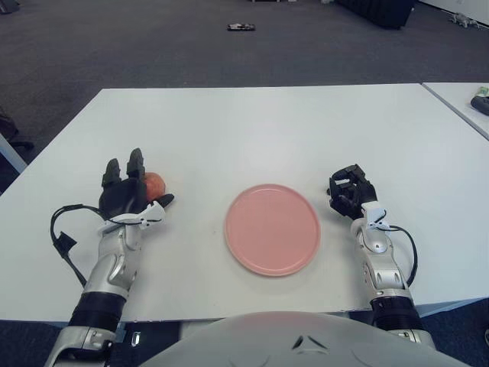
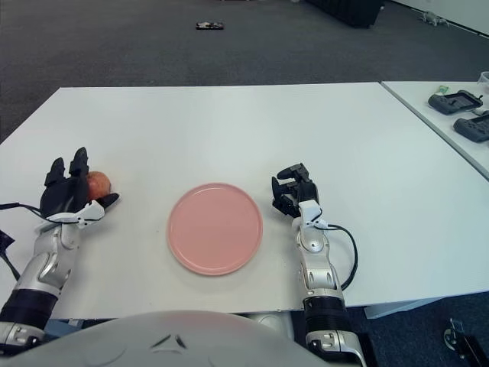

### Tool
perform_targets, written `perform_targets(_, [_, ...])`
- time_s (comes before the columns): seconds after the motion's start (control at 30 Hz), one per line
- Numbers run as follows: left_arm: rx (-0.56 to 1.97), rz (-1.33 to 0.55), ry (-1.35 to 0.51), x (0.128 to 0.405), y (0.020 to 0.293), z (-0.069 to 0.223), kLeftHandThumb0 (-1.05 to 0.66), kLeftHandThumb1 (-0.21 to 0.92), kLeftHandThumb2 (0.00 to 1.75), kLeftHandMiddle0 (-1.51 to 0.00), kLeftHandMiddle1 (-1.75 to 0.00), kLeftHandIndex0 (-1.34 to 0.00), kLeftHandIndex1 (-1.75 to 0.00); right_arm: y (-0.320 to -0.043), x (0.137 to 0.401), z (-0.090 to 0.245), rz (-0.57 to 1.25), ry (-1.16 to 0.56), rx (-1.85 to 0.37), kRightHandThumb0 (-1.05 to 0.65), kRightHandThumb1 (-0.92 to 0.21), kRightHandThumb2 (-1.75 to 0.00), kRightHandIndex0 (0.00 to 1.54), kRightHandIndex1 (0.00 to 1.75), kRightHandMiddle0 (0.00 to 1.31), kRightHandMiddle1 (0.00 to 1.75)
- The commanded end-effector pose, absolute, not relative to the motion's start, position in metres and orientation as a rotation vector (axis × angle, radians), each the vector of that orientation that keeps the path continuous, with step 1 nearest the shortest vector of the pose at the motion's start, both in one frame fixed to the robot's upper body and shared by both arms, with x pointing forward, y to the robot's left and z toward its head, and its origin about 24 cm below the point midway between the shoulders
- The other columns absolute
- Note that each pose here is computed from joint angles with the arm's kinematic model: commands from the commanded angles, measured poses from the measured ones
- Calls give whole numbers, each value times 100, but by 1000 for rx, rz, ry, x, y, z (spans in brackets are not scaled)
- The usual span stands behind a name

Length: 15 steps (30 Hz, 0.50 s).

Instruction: Put the apple into the plate.

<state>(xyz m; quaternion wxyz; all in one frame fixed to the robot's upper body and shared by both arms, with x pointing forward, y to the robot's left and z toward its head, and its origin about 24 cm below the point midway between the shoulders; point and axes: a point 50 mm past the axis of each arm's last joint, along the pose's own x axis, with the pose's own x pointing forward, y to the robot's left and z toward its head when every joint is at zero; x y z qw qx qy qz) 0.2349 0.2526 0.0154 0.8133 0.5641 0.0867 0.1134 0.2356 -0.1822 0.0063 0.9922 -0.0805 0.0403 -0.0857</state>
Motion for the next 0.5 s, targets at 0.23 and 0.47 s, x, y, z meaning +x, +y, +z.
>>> perform_targets(0.23, [1177, 223, 74, 251, 249, 23, -105, 70, 53, 0, 0, 0, 0, -184, 229, -2, -173, 132, -175, -38, -69, -85, 49, 139, 33, 175])
perform_targets(0.47, [1184, 220, -4, 256, 245, 25, -105, 69, 53, 0, 0, 0, 0, -184, 227, -2, -165, 128, -182, -38, -69, -84, 49, 139, 32, 175])
